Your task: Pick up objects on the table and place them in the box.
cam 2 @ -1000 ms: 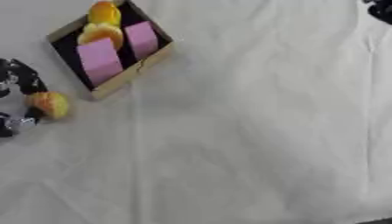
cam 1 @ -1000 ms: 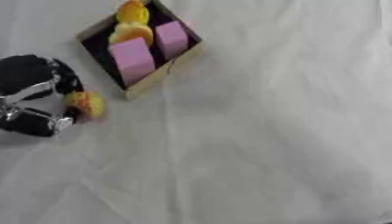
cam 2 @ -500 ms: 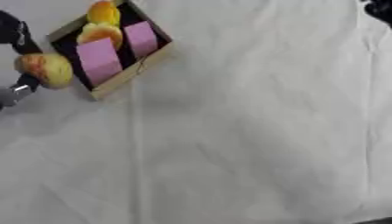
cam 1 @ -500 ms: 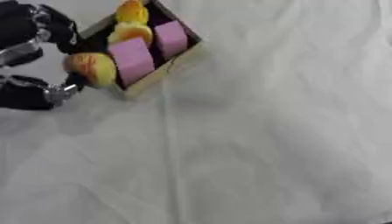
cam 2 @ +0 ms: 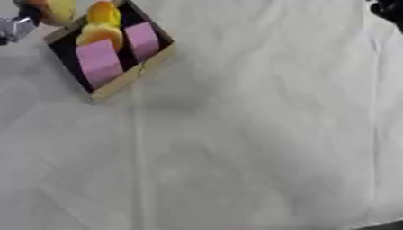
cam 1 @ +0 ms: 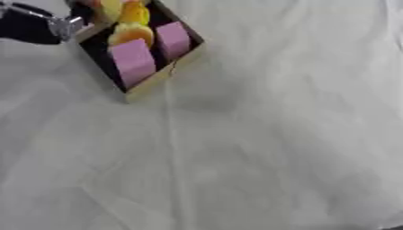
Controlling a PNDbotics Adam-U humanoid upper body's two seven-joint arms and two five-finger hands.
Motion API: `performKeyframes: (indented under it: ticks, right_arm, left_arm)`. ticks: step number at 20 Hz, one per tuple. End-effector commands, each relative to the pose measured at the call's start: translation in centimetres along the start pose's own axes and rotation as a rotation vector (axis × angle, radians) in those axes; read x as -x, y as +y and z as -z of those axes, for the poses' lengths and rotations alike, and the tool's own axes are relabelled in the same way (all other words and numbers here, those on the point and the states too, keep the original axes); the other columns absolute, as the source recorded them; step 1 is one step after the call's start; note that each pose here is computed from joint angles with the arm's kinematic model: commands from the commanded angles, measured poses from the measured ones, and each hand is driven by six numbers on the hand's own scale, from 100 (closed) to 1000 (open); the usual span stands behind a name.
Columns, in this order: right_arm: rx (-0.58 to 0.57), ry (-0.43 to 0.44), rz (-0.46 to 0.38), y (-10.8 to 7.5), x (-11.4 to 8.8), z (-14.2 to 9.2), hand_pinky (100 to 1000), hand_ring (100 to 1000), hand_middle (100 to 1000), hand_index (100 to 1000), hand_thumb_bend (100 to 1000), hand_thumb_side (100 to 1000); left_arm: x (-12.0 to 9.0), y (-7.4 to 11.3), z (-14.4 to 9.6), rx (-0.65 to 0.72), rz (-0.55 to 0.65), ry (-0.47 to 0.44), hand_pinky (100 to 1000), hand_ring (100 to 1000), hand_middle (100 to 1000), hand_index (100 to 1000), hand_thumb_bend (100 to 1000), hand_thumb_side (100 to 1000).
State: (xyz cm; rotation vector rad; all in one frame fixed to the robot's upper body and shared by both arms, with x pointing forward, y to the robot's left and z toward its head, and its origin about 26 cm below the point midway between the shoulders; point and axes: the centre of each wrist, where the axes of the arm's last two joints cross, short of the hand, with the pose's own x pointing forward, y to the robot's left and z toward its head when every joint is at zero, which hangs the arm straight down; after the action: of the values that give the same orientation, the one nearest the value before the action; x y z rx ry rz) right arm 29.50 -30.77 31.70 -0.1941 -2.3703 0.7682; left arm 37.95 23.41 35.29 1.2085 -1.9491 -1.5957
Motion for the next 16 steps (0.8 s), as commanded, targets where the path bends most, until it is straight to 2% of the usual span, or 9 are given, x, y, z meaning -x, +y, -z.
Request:
performKeyframes:
  ticks: [1,7,16]
  right_arm:
    - [-0.008,-0.025,-0.023,-0.6,-0.9,0.4,1000,987,664,793,100,461]
    - [-0.012,-0.031,-0.019,-0.5,-1.0,0.5,1000,986,663,793,100,460]
    - [-0.006,-0.029,-0.015,-0.5,-1.0,0.5,1000,987,661,793,100,461]
  left_arm:
    - [2.2,-0.6,0.9,-0.038,0.017,0.061,673,568,507,509,100,194]
    - [3.7,-3.2,2.2,-0.038,0.034,0.080,676,575,516,516,100,182]
    - [5.2,-7.1,2.0,0.055,0.003,0.131,682,585,536,545,100,197]
